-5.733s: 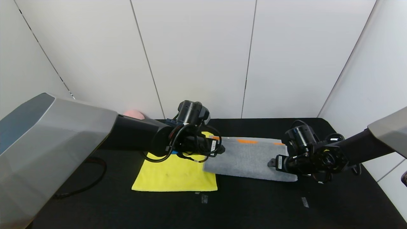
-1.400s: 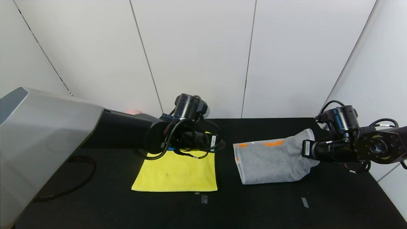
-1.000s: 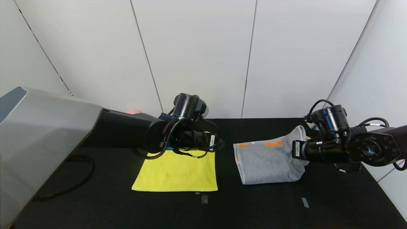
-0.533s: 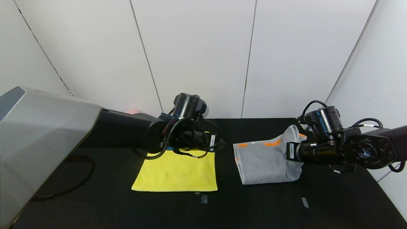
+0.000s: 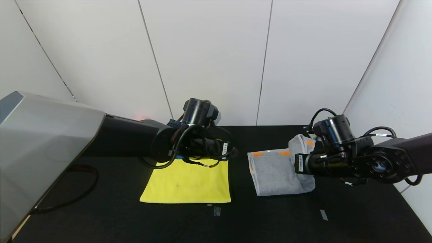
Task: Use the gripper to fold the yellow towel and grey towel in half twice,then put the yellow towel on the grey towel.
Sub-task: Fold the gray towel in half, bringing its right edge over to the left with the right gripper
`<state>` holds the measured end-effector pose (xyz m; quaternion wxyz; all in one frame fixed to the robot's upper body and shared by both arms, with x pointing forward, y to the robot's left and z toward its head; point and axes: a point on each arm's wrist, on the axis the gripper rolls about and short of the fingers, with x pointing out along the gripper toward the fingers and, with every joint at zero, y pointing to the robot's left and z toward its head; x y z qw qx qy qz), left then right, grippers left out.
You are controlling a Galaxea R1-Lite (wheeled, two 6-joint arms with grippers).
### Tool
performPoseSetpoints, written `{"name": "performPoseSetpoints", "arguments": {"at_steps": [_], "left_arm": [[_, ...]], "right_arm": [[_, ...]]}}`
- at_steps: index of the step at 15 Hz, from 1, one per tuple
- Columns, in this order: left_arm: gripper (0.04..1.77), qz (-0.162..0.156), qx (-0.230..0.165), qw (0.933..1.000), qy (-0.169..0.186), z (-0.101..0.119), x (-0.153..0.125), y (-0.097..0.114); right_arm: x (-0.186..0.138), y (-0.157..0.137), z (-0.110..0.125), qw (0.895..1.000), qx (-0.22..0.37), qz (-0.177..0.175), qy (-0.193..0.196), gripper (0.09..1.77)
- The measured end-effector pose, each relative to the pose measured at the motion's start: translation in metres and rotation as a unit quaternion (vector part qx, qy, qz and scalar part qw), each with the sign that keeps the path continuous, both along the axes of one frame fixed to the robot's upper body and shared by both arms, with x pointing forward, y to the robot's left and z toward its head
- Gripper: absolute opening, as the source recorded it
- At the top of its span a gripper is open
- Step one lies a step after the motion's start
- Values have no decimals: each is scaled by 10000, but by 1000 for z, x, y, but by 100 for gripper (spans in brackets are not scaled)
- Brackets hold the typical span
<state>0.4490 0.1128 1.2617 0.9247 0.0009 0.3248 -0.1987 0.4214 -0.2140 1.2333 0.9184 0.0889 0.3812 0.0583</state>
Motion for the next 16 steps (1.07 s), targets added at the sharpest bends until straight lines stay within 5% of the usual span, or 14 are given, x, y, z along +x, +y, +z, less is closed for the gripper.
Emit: {"name": "performPoseSetpoints", "arguments": {"at_steps": [16], "left_arm": [[172,31,-6,10000,-10,0,1,2]], "right_arm": [[5,39,-21,9992,83,320,218,20]]}}
